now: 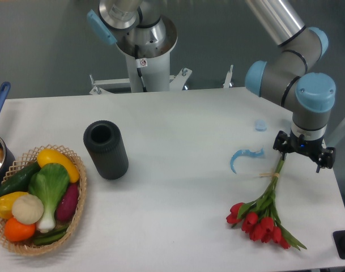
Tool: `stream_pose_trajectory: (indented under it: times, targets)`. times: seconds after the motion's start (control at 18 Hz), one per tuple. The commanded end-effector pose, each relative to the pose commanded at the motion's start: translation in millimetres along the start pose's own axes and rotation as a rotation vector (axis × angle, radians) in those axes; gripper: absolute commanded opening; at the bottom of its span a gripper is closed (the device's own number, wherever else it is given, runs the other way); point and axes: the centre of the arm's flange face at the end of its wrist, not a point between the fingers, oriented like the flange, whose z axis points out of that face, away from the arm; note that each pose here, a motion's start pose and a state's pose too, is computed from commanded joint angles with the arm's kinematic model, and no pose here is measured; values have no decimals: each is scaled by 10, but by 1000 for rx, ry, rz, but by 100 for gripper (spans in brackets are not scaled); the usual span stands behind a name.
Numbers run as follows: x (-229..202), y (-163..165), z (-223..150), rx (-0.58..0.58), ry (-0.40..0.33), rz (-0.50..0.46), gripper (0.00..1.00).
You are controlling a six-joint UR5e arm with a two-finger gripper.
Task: Pick up the flowers from the table
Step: 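Lower the open gripper down onto the tulip stems, then close the gripper around the green tulip stems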
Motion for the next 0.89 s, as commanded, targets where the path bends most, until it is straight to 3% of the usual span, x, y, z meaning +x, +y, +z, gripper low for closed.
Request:
stream_pose_trajectory:
  times: [0.28,0.61,0.89]
  targets:
    - [111,-245,103,10,-15,4,100]
    - [517,-334,417,-10,69,34,100]
    - [634,-484,444,-15,81,54,100]
